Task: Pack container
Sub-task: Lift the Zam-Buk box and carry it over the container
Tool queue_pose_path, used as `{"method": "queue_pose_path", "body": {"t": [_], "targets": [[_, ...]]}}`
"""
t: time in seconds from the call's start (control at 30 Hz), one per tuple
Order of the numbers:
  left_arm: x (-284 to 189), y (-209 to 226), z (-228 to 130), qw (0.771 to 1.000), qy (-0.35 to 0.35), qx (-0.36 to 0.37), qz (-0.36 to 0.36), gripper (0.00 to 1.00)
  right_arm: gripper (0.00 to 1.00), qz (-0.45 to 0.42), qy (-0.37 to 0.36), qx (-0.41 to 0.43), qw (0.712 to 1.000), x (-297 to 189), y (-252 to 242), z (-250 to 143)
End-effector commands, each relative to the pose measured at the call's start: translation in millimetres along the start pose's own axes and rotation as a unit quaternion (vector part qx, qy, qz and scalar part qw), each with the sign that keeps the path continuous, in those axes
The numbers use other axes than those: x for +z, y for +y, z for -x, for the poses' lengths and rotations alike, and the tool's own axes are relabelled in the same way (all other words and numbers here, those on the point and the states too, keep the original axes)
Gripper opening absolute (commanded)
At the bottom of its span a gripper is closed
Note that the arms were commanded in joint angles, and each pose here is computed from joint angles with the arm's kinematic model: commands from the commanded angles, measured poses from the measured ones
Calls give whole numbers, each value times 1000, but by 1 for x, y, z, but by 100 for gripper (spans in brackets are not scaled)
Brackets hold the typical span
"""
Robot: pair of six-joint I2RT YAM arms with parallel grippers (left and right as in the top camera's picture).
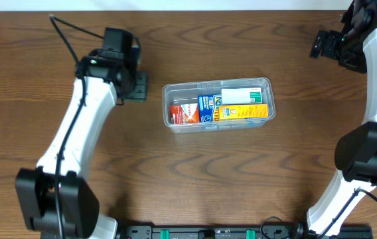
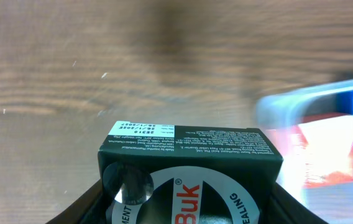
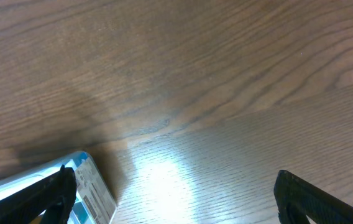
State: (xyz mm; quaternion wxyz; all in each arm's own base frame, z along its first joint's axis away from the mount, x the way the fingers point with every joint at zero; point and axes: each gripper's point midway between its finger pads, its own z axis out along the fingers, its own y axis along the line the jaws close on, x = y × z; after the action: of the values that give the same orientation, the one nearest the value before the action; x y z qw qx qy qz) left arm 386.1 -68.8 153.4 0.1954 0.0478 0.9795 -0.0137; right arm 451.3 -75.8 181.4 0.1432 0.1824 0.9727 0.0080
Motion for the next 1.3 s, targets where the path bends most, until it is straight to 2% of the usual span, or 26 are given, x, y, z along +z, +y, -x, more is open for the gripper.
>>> {"method": "queue_pose_path", "body": {"t": [0.0,0.23,0.57,0.77,1.27], "targets": [[-25,-23,16,999,-48,-2,3,39,99,5,-7,5,1000,-5,2,3],[-36,-89,22,995,-89,18,-35,39,99,5,-7,5,1000,-5,2,3],[-39,-147,18,990,-109,49,-76,39,99,5,-7,5,1000,-5,2,3],[-14,-161,6,993,-75,54,-72,38,99,5,-7,5,1000,-5,2,3],[52,-157,-26,998,19,42,-33,38,99,5,-7,5,1000,-5,2,3]]}}
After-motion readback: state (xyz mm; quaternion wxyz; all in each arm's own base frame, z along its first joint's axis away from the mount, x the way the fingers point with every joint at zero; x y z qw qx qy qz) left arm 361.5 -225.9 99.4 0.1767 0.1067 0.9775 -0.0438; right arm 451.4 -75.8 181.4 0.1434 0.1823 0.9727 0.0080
